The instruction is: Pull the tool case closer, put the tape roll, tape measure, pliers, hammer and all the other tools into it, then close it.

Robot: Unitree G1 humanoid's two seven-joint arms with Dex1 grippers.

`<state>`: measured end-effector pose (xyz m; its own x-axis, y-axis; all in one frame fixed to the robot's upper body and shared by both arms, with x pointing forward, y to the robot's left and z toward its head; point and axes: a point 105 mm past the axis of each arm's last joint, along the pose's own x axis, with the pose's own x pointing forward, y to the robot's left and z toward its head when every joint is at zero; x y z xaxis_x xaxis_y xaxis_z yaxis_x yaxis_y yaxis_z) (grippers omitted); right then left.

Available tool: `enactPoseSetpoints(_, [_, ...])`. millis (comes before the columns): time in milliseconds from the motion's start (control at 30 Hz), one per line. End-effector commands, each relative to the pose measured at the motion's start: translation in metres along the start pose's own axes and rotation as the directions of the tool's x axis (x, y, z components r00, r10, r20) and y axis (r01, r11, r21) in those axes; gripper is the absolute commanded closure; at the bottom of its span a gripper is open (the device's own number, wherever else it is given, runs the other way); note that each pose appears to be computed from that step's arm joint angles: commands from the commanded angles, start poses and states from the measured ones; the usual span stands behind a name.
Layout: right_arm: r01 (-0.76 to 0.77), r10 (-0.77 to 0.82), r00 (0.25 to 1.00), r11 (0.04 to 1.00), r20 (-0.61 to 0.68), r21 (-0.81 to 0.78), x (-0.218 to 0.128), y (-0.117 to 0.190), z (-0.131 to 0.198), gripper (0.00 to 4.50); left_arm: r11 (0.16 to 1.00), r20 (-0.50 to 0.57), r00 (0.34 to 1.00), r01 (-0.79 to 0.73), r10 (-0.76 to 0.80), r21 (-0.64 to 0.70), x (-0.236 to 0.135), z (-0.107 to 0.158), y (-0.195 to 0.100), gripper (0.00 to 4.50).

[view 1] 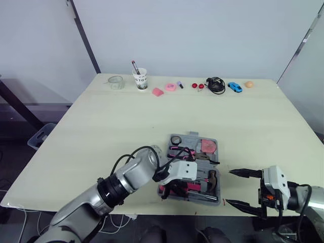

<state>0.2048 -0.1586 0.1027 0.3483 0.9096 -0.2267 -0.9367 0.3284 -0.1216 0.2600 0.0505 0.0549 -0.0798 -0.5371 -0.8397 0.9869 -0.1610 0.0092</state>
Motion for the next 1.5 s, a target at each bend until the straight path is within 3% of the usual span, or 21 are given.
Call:
enactPoseSetpoints(33, [0.003,-0.002,1.000,0.999,0.025,-0.049,0.001,-0.001,0.010,0.00,0.998,-0.044,0.997,-0.055,0.055,0.004,-0.006,-0.003,0.006,3.88])
enactPoseSetpoints(833, [0.035,-0.033,0.999,0.998,0.038,-0.046,0.006,0.002,0.007,0.00,0.994,-0.101,0.995,0.012,0.000,0.112,0.003,0.012,-0.005,3.88])
enactPoseSetpoints(1500, [0.022,-0.022,1.000,0.999,-0.004,-0.039,-0.004,0.003,-0.001,0.00,0.996,-0.096,0.995,-0.008,0.017,0.087,0.009,0.018,0.000,3.88])
